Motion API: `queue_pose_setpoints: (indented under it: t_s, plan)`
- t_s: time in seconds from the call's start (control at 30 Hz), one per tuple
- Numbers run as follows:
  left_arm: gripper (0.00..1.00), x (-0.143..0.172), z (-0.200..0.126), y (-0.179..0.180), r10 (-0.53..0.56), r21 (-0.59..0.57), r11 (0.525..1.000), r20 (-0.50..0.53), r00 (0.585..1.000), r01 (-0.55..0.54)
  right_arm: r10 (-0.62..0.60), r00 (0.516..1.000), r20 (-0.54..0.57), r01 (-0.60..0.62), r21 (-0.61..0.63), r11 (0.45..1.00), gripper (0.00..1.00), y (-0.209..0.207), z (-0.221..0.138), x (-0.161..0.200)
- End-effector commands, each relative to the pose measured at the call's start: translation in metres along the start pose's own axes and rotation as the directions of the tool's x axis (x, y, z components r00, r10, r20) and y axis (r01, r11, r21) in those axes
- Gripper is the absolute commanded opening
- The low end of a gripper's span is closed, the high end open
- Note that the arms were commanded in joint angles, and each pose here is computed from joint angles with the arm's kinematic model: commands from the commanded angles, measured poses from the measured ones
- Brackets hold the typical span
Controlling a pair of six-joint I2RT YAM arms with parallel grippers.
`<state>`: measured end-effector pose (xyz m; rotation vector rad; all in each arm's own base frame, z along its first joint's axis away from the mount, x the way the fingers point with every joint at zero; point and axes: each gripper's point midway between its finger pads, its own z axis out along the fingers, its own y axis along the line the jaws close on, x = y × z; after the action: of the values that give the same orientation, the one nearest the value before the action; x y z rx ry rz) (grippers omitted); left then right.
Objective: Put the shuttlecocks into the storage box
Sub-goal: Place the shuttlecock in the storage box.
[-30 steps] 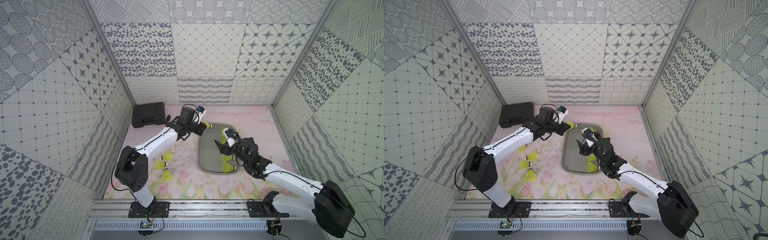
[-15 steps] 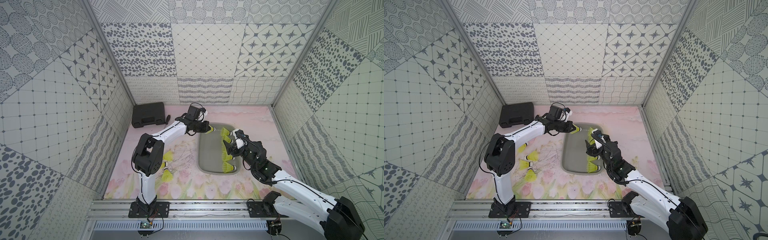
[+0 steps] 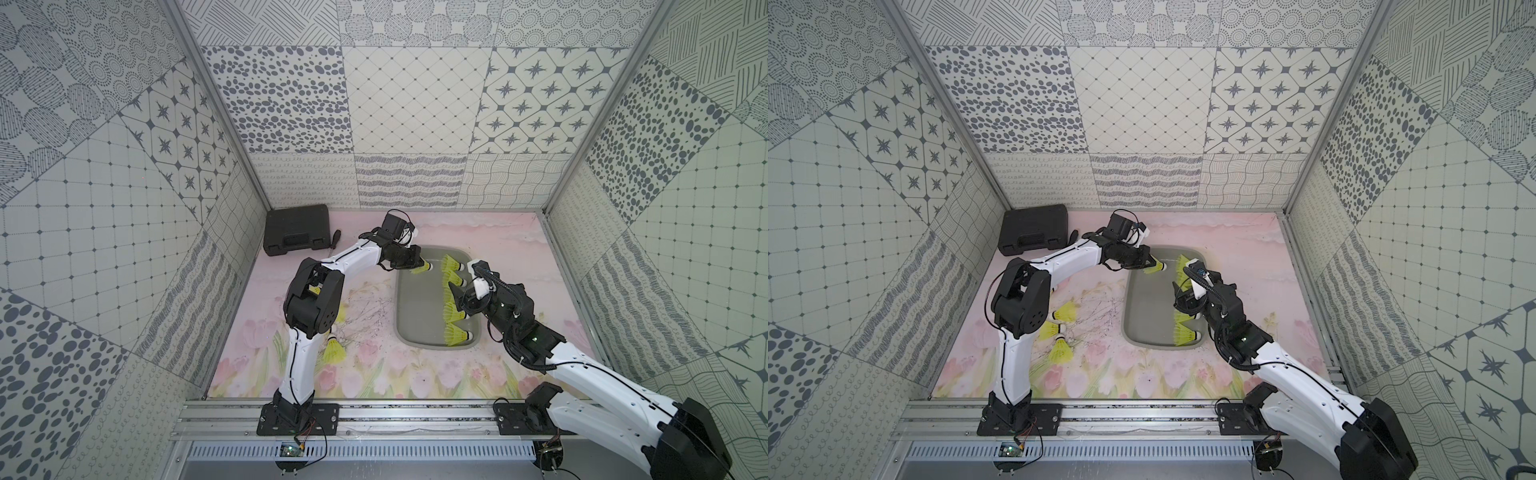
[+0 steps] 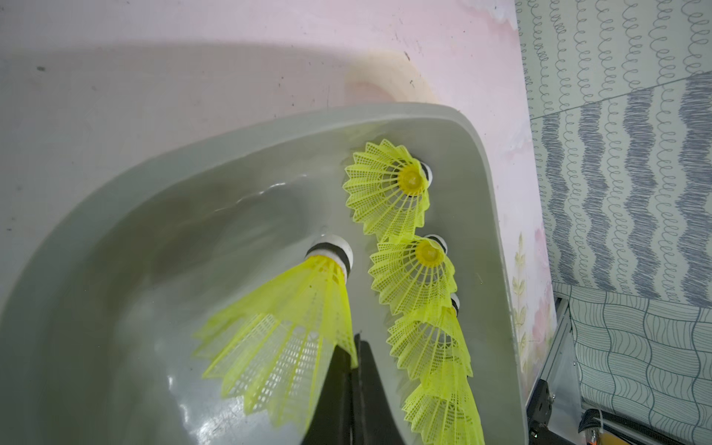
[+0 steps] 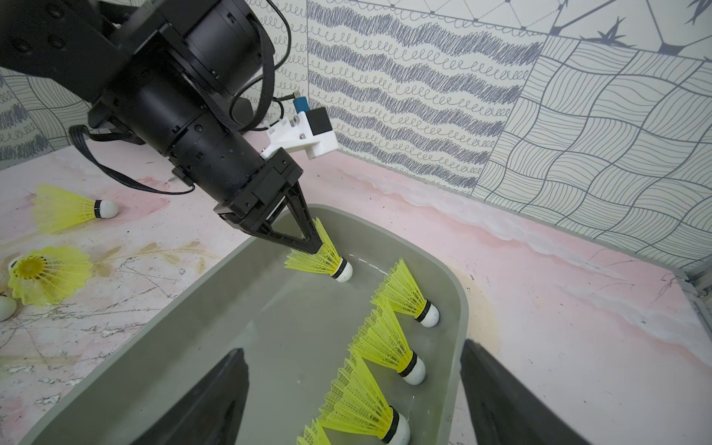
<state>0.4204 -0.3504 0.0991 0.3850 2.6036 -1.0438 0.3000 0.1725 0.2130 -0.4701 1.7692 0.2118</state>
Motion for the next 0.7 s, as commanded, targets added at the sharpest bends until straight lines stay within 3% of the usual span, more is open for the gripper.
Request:
queue_pose_setpoints:
  t_s: [0.0,0.4,0.67]
  plan:
    - [0.00,0.005,0.002,0.002,-0.008,0.029,1.000,-0.055,0.998,0.010,0.026,0.999,0.030,-0.026,0.014,1.000,0.89,-0.004,-0.003,-0.005]
    - [0.00,0.006,0.008,0.012,-0.010,0.027,1.000,-0.109,0.994,0.013,0.035,0.999,0.018,-0.035,0.015,0.999,0.90,-0.005,-0.002,0.000]
    - [0.00,0.006,0.009,0.023,-0.012,-0.037,0.999,-0.117,0.993,0.008,0.036,0.999,0.015,-0.036,0.018,0.999,0.90,-0.005,-0.001,0.001]
